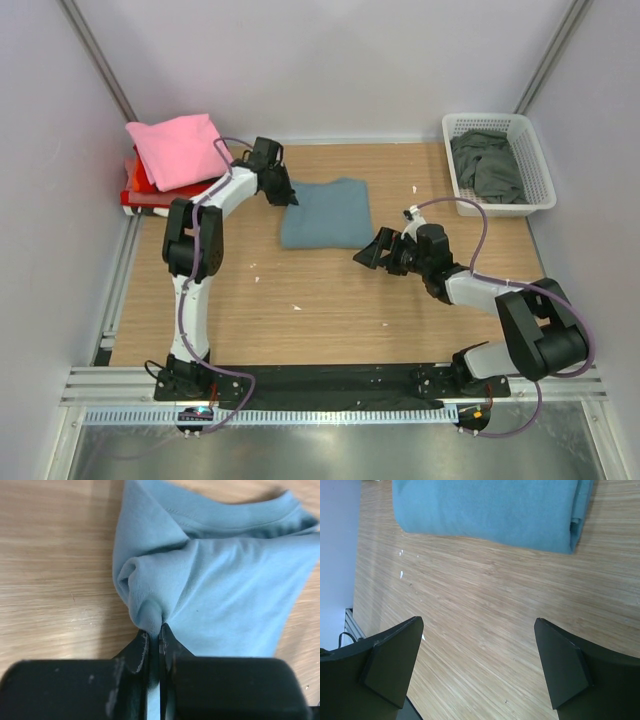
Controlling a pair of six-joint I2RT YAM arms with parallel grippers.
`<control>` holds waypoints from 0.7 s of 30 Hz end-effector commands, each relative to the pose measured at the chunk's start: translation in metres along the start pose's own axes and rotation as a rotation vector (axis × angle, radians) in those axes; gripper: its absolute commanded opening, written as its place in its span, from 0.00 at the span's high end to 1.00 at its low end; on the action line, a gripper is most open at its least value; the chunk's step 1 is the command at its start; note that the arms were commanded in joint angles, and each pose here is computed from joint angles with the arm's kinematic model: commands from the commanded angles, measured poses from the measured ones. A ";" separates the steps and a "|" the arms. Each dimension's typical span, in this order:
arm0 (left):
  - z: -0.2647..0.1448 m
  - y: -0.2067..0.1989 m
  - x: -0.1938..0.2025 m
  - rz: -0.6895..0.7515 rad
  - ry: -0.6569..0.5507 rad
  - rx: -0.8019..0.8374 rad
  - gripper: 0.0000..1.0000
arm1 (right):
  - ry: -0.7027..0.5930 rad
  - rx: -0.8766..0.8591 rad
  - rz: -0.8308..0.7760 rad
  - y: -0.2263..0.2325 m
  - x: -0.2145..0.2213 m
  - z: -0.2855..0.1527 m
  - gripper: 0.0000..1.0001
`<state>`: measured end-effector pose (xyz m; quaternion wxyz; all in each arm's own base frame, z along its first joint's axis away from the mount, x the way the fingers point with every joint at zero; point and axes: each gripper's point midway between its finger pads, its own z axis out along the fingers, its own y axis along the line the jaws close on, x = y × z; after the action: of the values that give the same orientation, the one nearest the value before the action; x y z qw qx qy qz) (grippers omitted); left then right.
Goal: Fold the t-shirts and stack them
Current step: Neatly place the folded tshirt to the corner
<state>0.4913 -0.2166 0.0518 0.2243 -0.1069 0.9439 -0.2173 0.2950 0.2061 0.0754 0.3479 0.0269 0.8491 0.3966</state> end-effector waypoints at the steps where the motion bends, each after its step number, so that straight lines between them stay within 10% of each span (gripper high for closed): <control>1: -0.044 -0.017 -0.040 0.062 -0.089 -0.013 1.00 | -0.081 -0.074 -0.055 0.020 -0.016 -0.006 0.00; 21: -0.189 -0.022 -0.167 0.041 -0.405 -0.073 1.00 | -0.085 -0.097 -0.055 0.023 -0.014 -0.009 0.00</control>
<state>0.5494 -0.1429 0.2191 0.3470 -0.1230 0.9165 -0.1566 0.2879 0.2056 0.0823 0.3636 0.0188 0.8368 0.4089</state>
